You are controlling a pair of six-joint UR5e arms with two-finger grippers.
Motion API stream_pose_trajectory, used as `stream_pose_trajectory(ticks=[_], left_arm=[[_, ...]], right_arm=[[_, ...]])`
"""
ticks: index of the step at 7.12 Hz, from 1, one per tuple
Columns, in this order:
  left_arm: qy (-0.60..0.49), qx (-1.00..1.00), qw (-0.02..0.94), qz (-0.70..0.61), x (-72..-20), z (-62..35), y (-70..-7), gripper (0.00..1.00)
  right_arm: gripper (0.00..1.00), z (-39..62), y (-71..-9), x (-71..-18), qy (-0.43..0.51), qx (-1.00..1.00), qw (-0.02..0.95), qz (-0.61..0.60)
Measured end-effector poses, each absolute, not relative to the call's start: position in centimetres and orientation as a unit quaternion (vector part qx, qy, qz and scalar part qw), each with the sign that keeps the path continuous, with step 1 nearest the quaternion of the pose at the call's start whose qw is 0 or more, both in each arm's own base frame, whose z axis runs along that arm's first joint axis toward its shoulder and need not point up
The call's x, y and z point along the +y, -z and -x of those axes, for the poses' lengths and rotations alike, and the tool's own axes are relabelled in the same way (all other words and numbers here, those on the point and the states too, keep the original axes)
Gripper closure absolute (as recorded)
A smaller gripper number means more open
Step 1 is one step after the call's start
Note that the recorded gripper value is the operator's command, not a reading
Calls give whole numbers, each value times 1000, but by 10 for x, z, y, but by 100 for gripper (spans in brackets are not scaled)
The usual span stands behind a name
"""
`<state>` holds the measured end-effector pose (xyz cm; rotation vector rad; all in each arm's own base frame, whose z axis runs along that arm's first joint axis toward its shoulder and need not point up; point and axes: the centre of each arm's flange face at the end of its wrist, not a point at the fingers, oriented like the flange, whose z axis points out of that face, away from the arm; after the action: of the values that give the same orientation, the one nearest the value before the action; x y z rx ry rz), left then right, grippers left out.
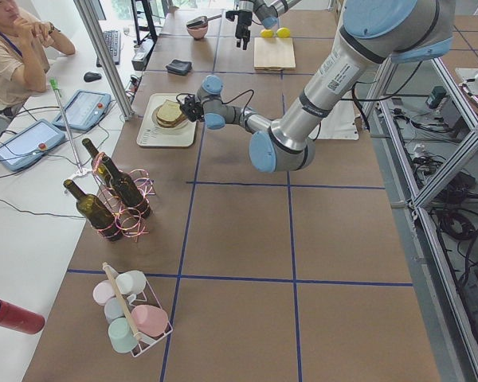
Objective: Make sandwich and place on tray
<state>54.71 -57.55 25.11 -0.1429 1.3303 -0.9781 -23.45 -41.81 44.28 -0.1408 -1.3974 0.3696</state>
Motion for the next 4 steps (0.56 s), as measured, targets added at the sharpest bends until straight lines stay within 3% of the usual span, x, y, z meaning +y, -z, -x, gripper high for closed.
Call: stream_pose_trajectory(ticks=[4], left_arm=[[248,599,762,-18,-476,-408,-306,43]], right_arm=[[0,178,-478,-465,-148,-566,811,26]])
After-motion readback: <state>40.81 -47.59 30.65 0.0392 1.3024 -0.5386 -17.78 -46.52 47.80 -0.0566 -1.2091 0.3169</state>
